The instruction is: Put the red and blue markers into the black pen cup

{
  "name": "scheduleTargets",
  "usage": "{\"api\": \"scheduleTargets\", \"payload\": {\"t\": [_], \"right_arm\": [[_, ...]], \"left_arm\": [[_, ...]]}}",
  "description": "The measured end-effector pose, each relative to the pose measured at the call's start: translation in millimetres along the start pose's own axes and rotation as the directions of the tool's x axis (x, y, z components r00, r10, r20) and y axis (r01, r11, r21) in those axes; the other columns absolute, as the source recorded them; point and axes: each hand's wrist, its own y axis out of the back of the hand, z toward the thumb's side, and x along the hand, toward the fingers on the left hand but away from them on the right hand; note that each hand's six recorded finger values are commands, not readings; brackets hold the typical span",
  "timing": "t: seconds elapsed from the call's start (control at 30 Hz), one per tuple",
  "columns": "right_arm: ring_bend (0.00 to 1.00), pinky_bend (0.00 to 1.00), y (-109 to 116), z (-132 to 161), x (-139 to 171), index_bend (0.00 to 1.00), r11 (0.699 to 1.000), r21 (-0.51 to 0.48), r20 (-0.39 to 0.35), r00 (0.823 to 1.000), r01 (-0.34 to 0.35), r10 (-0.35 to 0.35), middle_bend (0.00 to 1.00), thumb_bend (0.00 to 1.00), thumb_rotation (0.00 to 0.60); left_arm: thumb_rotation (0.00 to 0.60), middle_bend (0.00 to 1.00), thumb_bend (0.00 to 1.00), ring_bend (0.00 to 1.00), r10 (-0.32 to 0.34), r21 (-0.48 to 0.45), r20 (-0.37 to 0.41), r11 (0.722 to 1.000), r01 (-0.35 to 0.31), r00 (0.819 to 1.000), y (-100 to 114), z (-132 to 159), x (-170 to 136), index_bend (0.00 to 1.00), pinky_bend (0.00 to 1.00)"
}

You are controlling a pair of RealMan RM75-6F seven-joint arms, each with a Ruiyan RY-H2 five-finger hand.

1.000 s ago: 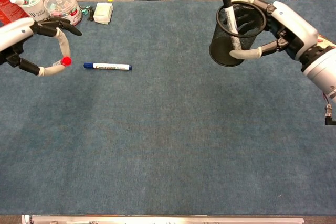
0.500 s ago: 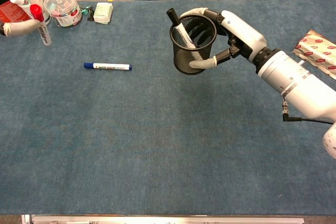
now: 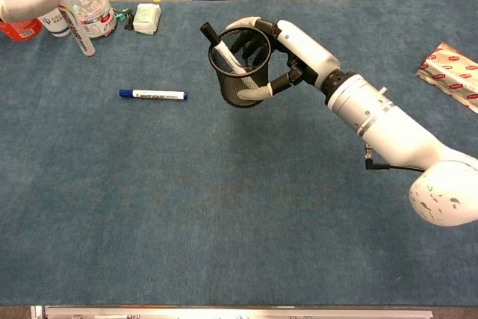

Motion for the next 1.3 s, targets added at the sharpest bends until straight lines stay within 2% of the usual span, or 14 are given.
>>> {"api": "scheduleTargets", "payload": {"t": [0.6, 0.9, 1.3], "right_arm": [[0.34, 0.37, -44, 14, -30, 0.47, 0.998, -0.053, 0.014, 1.000, -0.015, 0.016, 0.43, 0.51, 0.600], [0.34, 0.37, -53, 24, -37, 0.48, 0.997, -0.081, 0.002, 1.000, -0.002, 0.002, 0.43, 0.51, 0.600], [0.34, 0.37, -58, 25, -39, 0.47, 0.994, -0.108, 0.013, 1.000, 0.004, -0.003, 0.43, 0.51, 0.600]], "left_arm": [[0.600, 0.22, 0.33, 0.06, -0.085, -0.140, 0.024, 0.986, 0.087, 0.996, -42, 6, 31, 0.64, 0.05], [0.600, 0.22, 0.33, 0.06, -0.127, -0.202, 0.032, 0.971, 0.131, 0.991, -59, 9, 43, 0.64, 0.05], [0.600, 0.22, 0.33, 0.06, -0.146, -0.215, 0.043, 0.965, 0.151, 0.988, -68, 11, 54, 0.64, 0.05]]}}
